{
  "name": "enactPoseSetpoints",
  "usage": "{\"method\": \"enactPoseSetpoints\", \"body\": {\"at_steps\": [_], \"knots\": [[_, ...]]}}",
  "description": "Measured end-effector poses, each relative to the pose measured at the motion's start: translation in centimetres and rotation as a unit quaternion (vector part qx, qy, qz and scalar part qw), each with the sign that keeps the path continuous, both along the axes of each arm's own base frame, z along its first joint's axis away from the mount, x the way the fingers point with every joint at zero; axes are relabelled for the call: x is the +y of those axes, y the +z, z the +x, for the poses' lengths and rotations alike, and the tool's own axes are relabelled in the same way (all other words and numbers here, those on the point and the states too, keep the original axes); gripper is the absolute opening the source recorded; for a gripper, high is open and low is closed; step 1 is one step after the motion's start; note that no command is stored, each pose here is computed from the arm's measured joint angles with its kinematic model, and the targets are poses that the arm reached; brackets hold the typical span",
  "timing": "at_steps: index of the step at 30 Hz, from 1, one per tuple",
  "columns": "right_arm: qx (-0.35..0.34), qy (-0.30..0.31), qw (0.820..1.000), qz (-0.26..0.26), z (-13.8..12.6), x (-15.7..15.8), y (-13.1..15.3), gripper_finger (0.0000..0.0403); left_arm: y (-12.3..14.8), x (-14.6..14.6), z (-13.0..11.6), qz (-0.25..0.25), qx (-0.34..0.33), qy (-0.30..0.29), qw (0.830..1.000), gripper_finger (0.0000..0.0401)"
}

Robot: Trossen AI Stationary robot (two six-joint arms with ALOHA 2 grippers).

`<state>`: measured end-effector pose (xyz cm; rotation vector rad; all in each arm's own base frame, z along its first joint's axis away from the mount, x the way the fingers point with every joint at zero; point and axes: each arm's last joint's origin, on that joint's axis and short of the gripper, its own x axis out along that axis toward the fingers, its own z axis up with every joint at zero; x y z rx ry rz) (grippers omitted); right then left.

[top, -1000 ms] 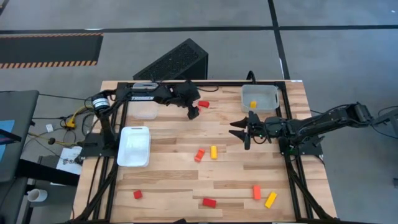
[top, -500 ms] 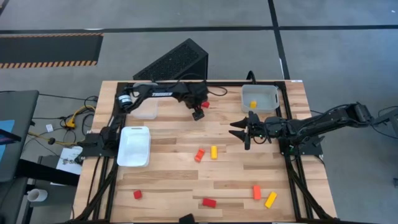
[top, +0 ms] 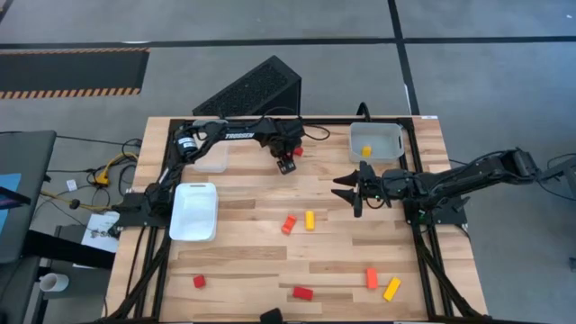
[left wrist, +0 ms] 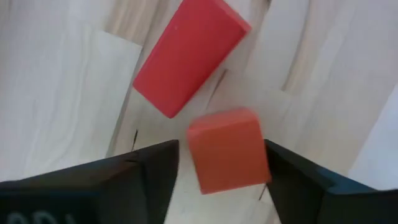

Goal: Sort & place blocks by color
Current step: Put the top orange block into the white bin

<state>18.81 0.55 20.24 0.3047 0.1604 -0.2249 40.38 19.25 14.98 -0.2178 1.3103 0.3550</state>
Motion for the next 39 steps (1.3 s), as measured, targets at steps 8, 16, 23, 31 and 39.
{"method": "enactPoseSetpoints", "body": {"at_steps": [8,16,23,31,39], "knots": [[0.0,0.0,1.0,0.0,0.0,0.0,0.0,0.0209,0.1,0.0,-0.1,0.0,0.003,-0.018,1.0,0.0099],[0.002,0.001,1.0,-0.003,0.0,0.0,0.0,0.0209,0.1,-0.2,0.0,-0.025,-0.008,-0.022,0.999,0.0099],[0.003,0.001,1.0,-0.004,0.0,0.0,0.0,0.0209,1.0,-0.5,-0.7,-0.025,0.015,-0.021,0.999,0.0108],[0.003,0.001,1.0,-0.004,0.0,0.0,0.0,0.0209,6.7,-2.3,-2.1,-0.039,-0.027,-0.033,0.998,0.0101],[0.002,0.004,1.0,-0.004,0.0,0.1,0.0,0.0209,13.0,-6.5,-4.9,0.009,-0.078,-0.031,0.996,0.0109]]}}
